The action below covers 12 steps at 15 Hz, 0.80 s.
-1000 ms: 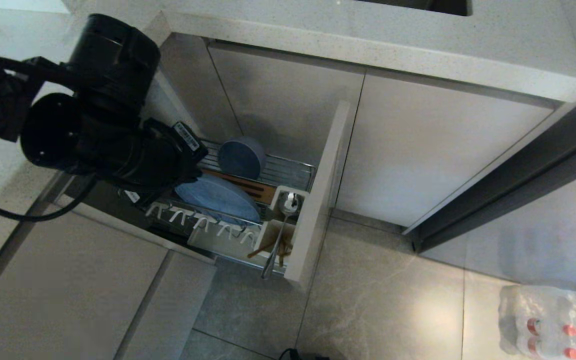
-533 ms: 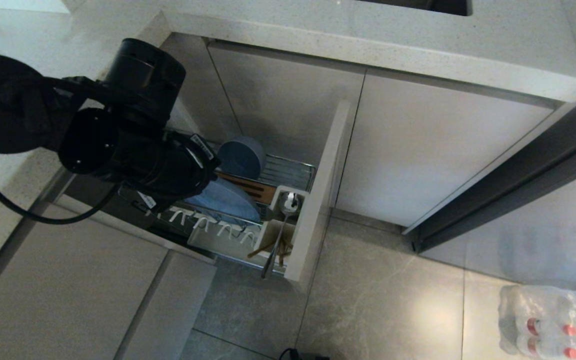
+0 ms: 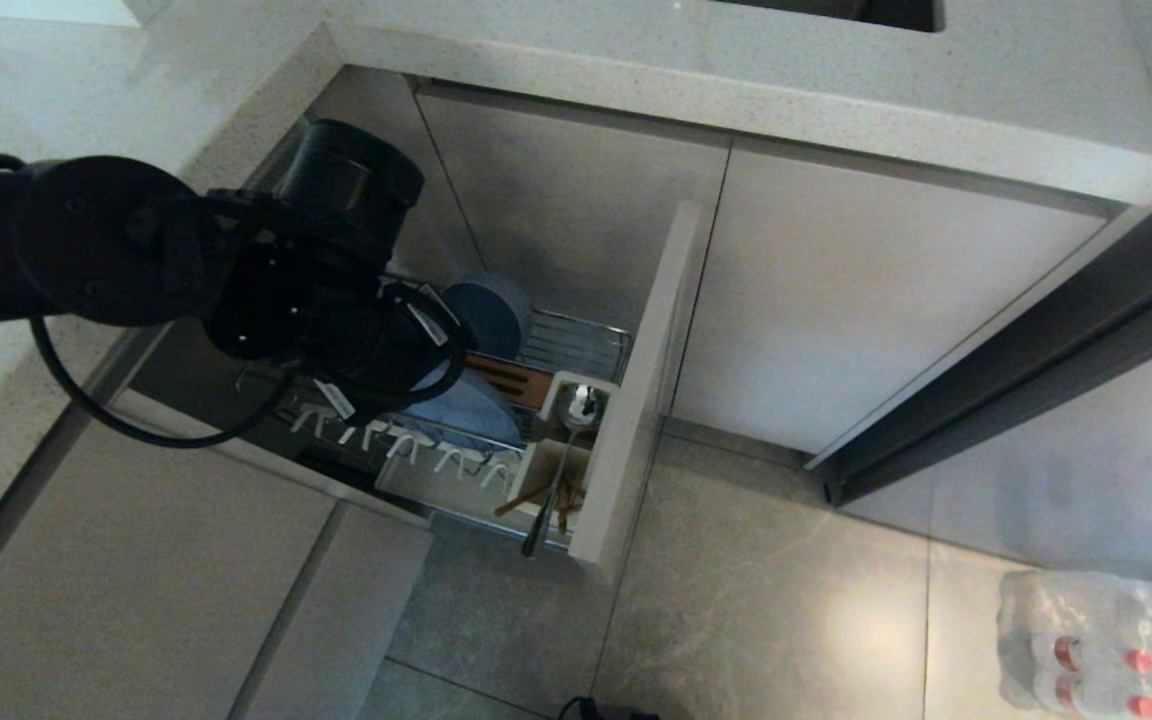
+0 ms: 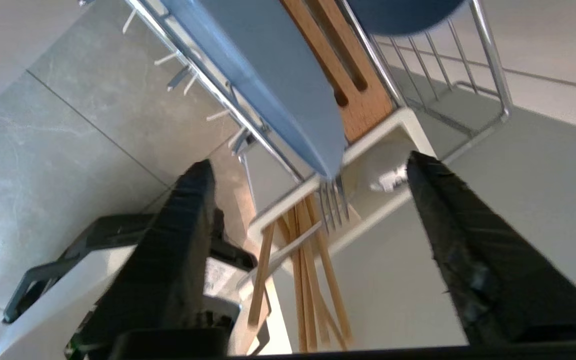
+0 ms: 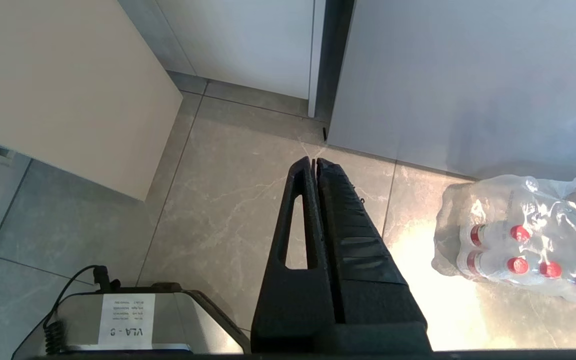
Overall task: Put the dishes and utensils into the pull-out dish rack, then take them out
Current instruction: Take the plate out of the cupboard
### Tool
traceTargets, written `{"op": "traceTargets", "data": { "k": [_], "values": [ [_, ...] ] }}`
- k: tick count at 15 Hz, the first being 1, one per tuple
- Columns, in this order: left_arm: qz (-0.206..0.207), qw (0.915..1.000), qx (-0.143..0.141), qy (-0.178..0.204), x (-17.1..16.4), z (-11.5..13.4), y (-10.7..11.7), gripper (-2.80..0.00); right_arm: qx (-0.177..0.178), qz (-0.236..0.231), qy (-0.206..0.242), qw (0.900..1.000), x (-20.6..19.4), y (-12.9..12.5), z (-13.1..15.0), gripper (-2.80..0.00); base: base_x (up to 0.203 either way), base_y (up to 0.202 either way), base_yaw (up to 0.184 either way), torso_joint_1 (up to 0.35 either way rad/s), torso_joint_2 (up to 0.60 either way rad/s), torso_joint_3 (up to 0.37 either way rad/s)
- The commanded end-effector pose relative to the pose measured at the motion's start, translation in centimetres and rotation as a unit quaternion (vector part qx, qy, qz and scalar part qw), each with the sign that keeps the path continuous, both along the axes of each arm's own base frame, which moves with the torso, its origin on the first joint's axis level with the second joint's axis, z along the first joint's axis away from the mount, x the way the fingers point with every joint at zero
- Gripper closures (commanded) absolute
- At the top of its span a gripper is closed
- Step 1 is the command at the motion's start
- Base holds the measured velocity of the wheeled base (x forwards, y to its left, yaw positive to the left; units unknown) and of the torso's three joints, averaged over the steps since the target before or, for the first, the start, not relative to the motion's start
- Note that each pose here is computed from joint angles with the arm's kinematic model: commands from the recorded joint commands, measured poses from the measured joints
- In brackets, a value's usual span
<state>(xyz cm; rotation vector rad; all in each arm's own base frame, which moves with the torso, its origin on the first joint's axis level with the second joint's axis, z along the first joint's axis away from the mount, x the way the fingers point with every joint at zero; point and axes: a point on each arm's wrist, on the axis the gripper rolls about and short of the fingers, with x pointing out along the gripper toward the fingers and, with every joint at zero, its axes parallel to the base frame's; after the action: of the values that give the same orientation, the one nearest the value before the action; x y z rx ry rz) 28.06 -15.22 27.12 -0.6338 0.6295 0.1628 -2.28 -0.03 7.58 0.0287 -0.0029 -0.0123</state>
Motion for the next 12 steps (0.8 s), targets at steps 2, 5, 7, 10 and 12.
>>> {"op": "traceTargets", "data": {
  "k": [2, 5, 7, 10, 12],
  "values": [
    [0.014, 0.9999, 0.006, 0.004, 1.3, -1.0, -0.1, -2.8, 0.0, 0.0, 0.001, 1.0, 0.0, 0.0, 0.0, 0.0, 0.0, 0.0, 0.0, 0.0, 0.0, 0.0],
    [0.029, 0.9995, 0.015, 0.002, 2.4, -1.8, -0.1, -2.8, 0.0, 0.0, 0.0, 1.0, 0.0, 0.0, 0.0, 0.0, 0.0, 0.0, 0.0, 0.0, 0.0, 0.0],
    [0.034, 0.9993, 0.015, -0.002, 2.9, -2.1, -0.1, -2.8, 0.0, 0.0, 0.001, 1.0, 0.0, 0.0, 0.0, 0.0, 0.0, 0.0, 0.0, 0.0, 0.0, 0.0],
    [0.045, 0.9988, 0.022, 0.0, 3.8, -2.8, 0.0, -2.8, 0.0, 0.0, 0.0, 1.0, 0.0, 0.0, 0.0, 0.0, 0.0, 0.0, 0.0, 0.0, 0.0, 0.0],
    [0.048, 0.9986, 0.023, 0.0, 4.2, -2.9, 0.0, -2.8, 0.0, 0.0, 0.001, 1.0, 0.0, 0.0, 0.0, 0.0, 0.0, 0.0, 0.0, 0.0, 0.0, 0.0]
  ]
}}
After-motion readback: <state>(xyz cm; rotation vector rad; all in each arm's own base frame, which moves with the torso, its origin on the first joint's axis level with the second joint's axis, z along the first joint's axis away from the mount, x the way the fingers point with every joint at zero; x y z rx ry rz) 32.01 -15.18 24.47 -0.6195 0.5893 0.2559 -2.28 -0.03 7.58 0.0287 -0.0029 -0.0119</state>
